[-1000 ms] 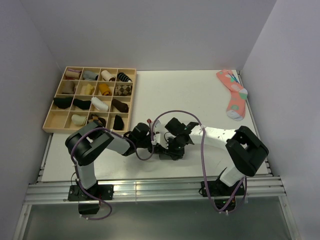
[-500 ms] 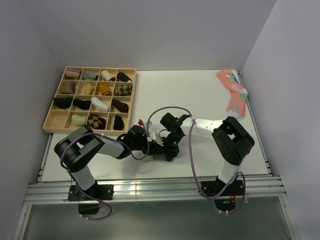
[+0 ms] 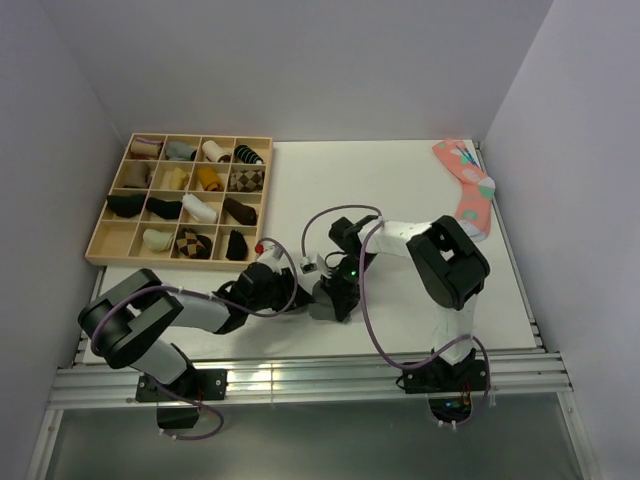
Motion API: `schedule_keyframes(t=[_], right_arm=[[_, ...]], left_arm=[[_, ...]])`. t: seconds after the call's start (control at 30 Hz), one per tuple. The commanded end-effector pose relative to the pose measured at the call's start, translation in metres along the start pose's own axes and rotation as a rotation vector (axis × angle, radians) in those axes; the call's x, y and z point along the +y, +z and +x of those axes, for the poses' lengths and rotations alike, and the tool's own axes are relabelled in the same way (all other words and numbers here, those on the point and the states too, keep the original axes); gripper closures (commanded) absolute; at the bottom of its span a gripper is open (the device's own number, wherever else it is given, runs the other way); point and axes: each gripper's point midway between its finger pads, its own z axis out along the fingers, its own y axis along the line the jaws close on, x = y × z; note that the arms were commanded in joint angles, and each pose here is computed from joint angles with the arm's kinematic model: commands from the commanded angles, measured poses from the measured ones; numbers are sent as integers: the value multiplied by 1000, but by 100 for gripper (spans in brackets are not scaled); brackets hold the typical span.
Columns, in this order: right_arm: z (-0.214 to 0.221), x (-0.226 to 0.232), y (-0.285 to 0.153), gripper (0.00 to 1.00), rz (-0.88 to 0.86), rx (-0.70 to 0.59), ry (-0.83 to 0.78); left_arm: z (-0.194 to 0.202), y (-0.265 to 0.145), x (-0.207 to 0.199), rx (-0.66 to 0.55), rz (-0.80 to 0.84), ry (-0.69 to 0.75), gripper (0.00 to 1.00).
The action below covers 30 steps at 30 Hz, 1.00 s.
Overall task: Roll the socks
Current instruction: Roll the sock at the center of the board.
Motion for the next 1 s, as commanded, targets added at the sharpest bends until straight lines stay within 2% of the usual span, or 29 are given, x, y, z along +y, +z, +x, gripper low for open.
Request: schedule_keyframes(t=[0.0, 0.17, 0.2, 0.27, 0.33, 0.57, 0.77, 0.97], right_arm=[[36, -5, 2, 75, 16, 153, 98], [34, -2, 2, 75, -25, 170, 130], [31, -5, 2, 75, -21, 167, 132], [32, -5, 4, 75, -34, 178, 147], [32, -9, 5, 76, -34, 178, 166], [32, -18, 6, 76, -16, 182, 228], [32, -16, 4, 76, -71, 188, 270], [35, -17, 4, 76, -100, 195, 290]], left_arm=[[-17, -4, -1, -98, 10, 85, 66], [-15, -16, 0, -160, 35, 126, 64], [-22, -20, -10, -200, 82, 143, 64], [-16, -28, -13, -201, 110, 170, 64], [-21, -32, -16, -256, 109, 221, 64], [-8, -57, -55, -303, 238, 408, 63], [1, -54, -66, -253, 235, 558, 61], [12, -31, -75, -200, 228, 627, 62]])
